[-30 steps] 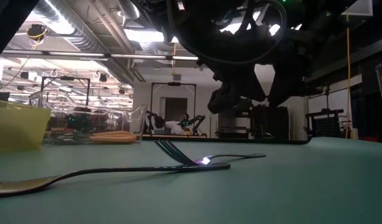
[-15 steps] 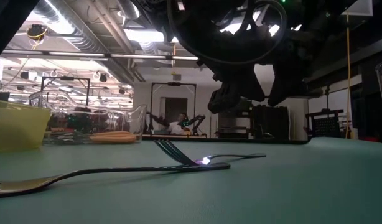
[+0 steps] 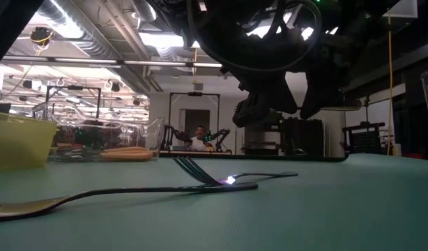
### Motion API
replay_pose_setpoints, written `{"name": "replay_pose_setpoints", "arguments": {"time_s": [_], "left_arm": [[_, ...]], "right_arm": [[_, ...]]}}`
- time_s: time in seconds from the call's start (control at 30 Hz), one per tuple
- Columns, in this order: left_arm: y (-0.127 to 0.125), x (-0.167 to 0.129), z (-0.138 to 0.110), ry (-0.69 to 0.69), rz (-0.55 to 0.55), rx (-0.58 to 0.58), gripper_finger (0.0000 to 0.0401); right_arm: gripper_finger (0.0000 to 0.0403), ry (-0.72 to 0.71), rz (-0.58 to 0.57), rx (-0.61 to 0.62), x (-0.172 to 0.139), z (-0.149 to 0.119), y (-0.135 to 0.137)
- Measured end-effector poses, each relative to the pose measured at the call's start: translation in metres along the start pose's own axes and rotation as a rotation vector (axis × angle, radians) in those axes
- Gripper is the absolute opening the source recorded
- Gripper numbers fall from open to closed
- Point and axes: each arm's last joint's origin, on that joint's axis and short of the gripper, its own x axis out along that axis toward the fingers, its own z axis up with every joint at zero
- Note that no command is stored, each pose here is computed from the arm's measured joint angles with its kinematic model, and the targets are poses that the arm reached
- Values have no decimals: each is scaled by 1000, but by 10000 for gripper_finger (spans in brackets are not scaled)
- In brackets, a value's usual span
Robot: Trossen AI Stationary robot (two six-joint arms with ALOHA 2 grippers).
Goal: Sort silverware by color (type)
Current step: Put the black fork in the bottom transparent bin
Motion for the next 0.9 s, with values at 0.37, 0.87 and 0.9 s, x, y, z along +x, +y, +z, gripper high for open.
{"name": "replay_pose_setpoints", "arguments": {"time_s": [0.37, 0.87, 0.9], "left_arm": [[-4, -7, 10, 17, 55, -2, 31], [17, -35, 22, 23, 157, -58, 31], [20, -37, 23, 22, 170, -82, 31]], "right_arm": [[0, -4, 1, -1, -1, 0, 0], [0, -102, 5, 19, -28, 0, 2], [0, -117, 10, 19, -32, 0, 3]]}}
